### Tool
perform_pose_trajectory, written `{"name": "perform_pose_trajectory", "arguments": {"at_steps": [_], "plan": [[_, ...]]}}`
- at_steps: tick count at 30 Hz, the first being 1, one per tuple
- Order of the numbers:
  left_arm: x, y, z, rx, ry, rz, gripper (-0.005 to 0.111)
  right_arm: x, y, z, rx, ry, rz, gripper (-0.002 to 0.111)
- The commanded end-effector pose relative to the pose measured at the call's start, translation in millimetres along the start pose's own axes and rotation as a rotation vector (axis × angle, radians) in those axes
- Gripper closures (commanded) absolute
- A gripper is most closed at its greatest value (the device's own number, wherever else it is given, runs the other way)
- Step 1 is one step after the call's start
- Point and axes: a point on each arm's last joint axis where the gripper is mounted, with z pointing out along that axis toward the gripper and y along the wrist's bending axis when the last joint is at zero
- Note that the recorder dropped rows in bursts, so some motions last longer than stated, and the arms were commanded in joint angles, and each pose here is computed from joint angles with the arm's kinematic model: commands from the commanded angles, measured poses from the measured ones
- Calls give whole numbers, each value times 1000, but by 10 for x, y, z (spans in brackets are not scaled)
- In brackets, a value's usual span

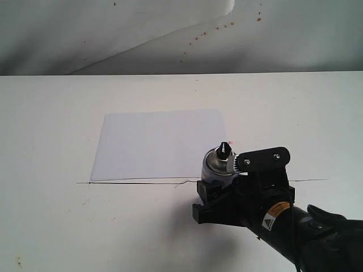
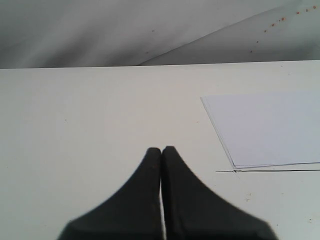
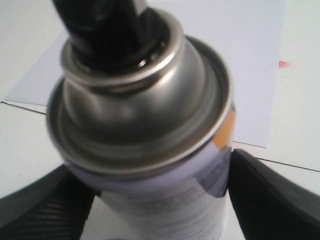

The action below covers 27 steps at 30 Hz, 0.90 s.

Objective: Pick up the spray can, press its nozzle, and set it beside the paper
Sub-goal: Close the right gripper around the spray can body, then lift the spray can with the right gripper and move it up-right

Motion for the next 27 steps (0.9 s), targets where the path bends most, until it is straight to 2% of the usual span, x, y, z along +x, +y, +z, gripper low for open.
{"name": "perform_pose_trajectory", "arguments": {"at_steps": [1, 2, 10, 14, 22, 27], "plan": [[1, -2, 2, 5, -14, 0, 107, -24, 19, 7, -13, -18, -17, 105], [1, -2, 2, 5, -14, 0, 107, -24, 19, 7, -13, -18, -22, 108], [1, -2, 2, 5, -14, 0, 107, -57, 29, -18, -19, -27, -88, 108], [1, -2, 2, 5, -14, 0, 107, -197, 62, -118, -37, -85, -212, 108], [1, -2, 2, 5, -14, 0, 107, -362, 87, -349, -59, -74, -294, 108], [1, -2, 2, 5, -14, 0, 107, -442, 100, -479, -76, -81, -393, 108]]}}
